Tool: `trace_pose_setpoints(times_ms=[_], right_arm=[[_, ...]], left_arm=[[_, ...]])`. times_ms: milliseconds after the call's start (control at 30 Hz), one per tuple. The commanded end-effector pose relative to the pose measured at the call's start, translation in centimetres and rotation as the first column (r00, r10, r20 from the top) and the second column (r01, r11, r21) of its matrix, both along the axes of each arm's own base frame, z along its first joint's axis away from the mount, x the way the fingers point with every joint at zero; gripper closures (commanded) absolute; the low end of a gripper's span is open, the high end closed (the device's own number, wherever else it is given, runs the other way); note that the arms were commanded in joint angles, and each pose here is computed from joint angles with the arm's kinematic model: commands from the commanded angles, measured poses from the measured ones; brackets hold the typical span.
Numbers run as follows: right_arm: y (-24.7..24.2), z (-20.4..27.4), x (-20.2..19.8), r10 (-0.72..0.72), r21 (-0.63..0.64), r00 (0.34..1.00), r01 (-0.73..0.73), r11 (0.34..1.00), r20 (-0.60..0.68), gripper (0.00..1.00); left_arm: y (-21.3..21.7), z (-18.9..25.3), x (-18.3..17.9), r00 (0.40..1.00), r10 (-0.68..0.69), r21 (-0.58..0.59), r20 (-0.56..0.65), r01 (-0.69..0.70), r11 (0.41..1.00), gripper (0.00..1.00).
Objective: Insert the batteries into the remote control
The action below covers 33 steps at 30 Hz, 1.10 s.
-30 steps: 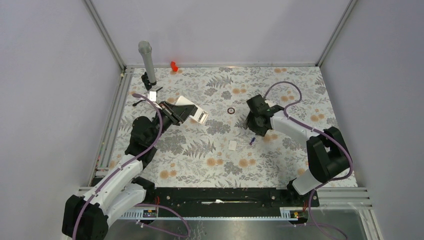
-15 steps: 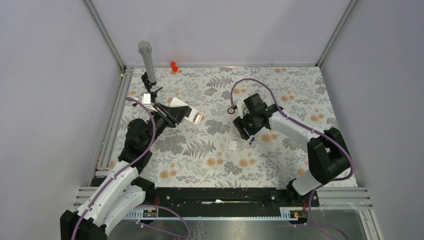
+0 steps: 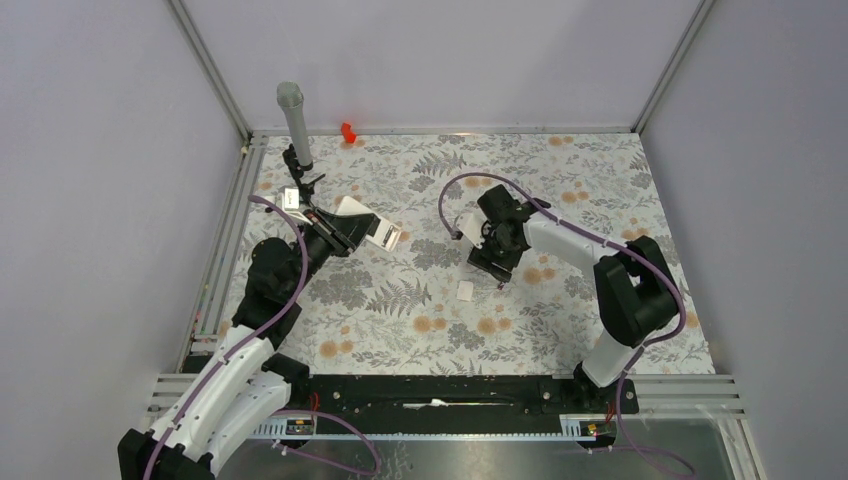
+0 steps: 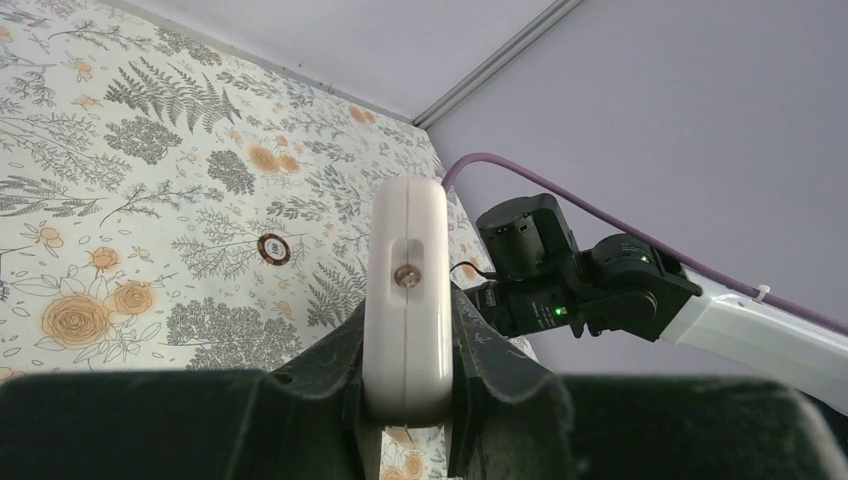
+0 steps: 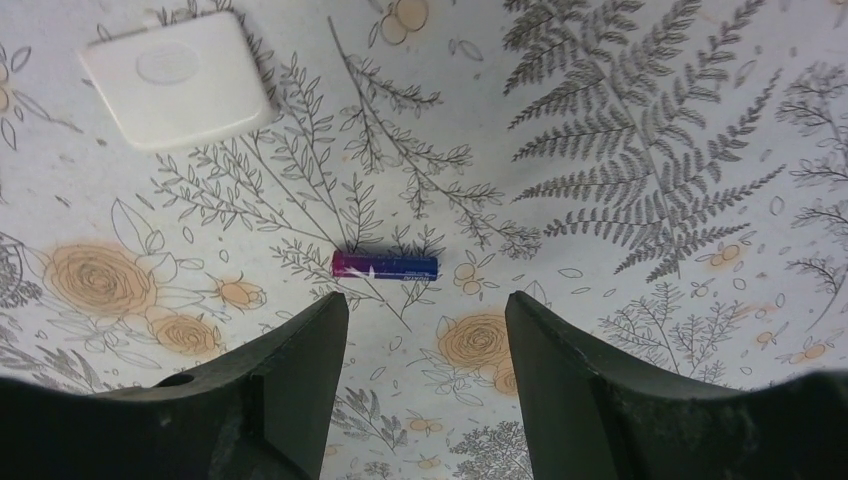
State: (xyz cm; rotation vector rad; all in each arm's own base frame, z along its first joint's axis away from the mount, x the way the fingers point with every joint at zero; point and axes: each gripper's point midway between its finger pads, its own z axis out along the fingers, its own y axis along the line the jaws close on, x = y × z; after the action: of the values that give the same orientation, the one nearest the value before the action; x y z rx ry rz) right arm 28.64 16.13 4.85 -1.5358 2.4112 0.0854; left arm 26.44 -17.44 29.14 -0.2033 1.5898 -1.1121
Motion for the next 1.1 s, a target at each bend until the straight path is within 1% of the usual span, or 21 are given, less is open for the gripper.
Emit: trace_pose_setpoints(times_ms=[0, 167, 333, 500, 633, 867, 967, 1067], right_arm=[[-1.2, -0.2, -1.3, 0.108, -0.081, 0.993, -0.112, 0.99, -0.054, 0.33], [-0.8, -0.3, -1.4, 0.135, -0.071, 0.988, -0.141, 0.987, -0.081, 0.33], [-1.3, -1.7, -1.3, 0.148, -0.114, 0.983, -0.16, 0.98, -0.107, 0.34], [-1.6, -2.6, -0.1, 0.193, -0.165, 0.98, -0.197, 0.966, -0.038, 0.35], [-1.0, -2.8, 0.3, 0.213, -0.142, 0.977, -0.214, 0.967, -0.017, 0.35], [-0.4, -3.8, -0.5, 0.231, -0.11, 0.971, -0.237, 0.965, -0.061, 0.36], [-0.4, -4.0, -0.6, 0.232, -0.104, 0.97, -0.239, 0.965, -0.07, 0.38], [-0.2, -4.3, -0.7, 0.234, -0.097, 0.969, -0.241, 0.966, -0.08, 0.43]], left_arm=[[0.7, 3.3, 0.0, 0.995, 0.031, -0.029, 0.097, -0.028, 0.999, 1.0], [0.7, 3.3, 0.1, 0.995, 0.034, -0.027, 0.095, -0.032, 0.999, 1.0], [0.8, 3.3, 0.1, 0.994, 0.039, -0.027, 0.099, -0.037, 0.999, 1.0], [1.0, 3.4, 0.2, 0.993, 0.049, -0.021, 0.103, -0.048, 0.999, 1.0], [1.0, 3.2, 0.4, 0.994, 0.053, -0.02, 0.098, -0.051, 0.998, 1.0], [0.9, 3.2, 0.5, 0.994, 0.053, -0.019, 0.099, -0.051, 0.999, 1.0], [0.9, 3.1, 0.5, 0.994, 0.053, -0.018, 0.095, -0.052, 0.999, 1.0], [0.9, 3.1, 0.6, 0.994, 0.054, -0.019, 0.092, -0.052, 0.998, 1.0]])
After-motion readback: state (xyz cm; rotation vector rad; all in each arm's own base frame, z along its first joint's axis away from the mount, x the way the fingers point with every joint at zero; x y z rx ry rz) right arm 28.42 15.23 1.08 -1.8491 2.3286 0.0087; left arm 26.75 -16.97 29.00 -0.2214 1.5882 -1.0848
